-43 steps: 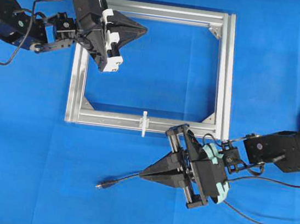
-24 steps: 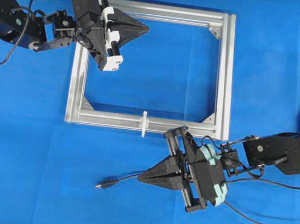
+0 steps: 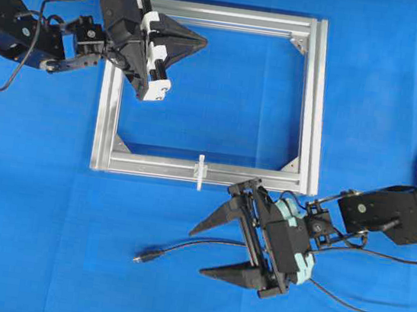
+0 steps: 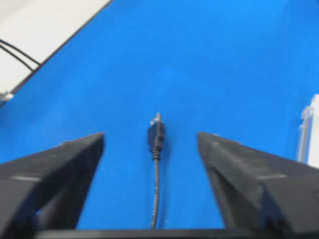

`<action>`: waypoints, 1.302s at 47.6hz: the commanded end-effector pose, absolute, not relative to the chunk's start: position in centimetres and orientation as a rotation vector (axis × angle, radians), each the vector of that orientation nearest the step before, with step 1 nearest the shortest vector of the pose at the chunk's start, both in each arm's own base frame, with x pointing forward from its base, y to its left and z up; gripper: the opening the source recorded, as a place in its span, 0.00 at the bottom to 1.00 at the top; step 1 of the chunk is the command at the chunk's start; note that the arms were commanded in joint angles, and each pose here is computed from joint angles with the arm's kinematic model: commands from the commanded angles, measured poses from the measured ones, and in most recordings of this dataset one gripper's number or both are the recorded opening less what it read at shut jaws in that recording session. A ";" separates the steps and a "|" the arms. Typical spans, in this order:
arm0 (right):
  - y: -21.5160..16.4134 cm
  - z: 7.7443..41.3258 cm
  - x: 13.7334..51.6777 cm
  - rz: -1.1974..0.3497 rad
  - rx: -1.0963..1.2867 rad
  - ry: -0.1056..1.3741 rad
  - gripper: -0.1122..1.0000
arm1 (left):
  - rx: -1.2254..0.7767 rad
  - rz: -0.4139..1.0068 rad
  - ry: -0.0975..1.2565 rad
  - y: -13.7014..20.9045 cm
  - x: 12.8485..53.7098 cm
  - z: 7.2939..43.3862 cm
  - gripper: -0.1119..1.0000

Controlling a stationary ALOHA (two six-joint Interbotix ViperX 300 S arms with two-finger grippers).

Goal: Insert the wire through the string loop located in the center.
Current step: 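Open the right gripper and move it toward the black USB cable plug, then close the right gripper on the cable just behind the USB plug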

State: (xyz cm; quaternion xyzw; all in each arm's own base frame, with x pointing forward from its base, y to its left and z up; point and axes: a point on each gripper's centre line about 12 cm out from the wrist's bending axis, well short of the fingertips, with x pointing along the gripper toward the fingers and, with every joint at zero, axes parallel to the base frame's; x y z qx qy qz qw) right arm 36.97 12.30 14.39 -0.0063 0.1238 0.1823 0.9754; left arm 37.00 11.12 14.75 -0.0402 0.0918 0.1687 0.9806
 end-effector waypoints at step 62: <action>12.8 7.6 41.7 0.255 0.052 0.436 0.80 | -0.077 0.334 0.139 11.1 37.4 16.3 0.10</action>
